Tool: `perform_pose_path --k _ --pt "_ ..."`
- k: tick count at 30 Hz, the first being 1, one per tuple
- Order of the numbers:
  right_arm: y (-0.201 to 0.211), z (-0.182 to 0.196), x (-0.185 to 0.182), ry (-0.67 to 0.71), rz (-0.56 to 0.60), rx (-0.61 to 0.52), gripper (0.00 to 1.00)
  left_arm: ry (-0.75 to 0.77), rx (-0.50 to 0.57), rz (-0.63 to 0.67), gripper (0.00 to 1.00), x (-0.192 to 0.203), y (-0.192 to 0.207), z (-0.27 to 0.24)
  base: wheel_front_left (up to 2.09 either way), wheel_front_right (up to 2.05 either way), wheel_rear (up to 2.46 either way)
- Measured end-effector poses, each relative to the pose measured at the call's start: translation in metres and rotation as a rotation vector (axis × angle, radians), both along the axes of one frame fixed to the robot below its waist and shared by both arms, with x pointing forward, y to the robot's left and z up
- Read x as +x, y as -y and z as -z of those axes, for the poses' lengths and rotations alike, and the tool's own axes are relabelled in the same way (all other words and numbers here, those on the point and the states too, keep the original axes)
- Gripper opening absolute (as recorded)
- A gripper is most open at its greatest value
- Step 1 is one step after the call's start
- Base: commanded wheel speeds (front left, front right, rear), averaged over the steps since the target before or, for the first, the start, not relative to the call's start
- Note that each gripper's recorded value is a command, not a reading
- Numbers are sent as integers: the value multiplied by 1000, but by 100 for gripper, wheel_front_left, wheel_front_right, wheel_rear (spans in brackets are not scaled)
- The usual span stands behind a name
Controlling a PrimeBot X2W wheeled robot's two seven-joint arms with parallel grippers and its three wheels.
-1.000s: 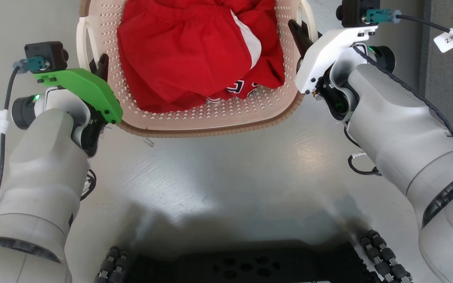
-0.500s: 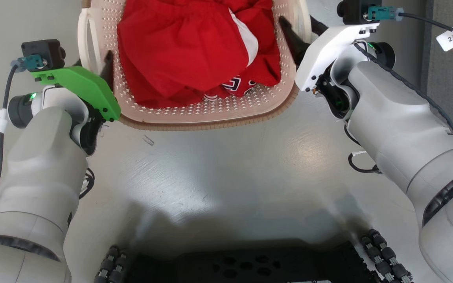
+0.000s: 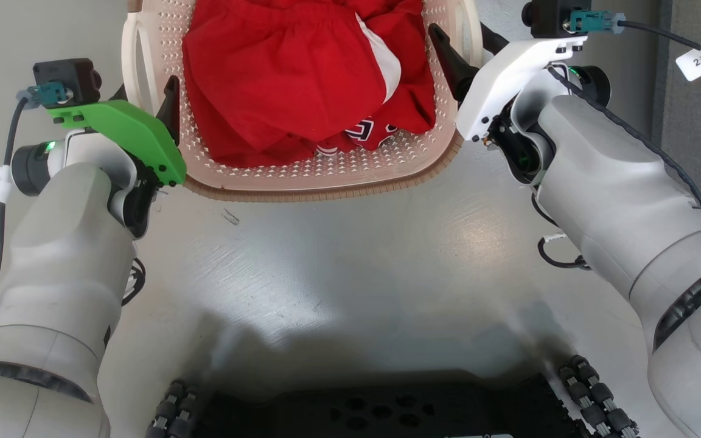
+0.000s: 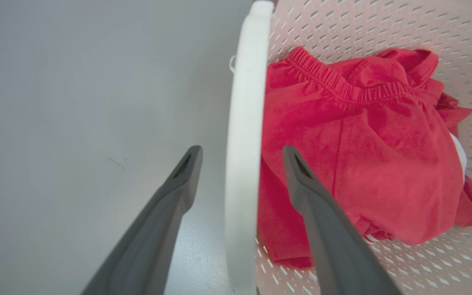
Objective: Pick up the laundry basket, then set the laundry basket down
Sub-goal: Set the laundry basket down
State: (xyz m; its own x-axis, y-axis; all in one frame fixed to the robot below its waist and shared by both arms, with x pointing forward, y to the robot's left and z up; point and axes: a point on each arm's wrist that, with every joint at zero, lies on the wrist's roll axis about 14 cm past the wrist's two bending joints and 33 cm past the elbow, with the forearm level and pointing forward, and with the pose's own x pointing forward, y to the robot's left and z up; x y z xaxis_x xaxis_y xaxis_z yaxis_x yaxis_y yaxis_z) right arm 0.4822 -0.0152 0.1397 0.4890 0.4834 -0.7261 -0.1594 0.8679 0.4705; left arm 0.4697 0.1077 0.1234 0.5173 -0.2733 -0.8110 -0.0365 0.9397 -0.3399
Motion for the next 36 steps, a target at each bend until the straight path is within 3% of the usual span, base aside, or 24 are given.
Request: perform_pose_path --k 18,36 --pt "5 -29 4 52 4 1 100 74 36 9 100 10 -11 -22 0 0 0" --pt "26 -85 1 141 45 -33 100 200 -9 49 100 11 13 -78 0 0 0"
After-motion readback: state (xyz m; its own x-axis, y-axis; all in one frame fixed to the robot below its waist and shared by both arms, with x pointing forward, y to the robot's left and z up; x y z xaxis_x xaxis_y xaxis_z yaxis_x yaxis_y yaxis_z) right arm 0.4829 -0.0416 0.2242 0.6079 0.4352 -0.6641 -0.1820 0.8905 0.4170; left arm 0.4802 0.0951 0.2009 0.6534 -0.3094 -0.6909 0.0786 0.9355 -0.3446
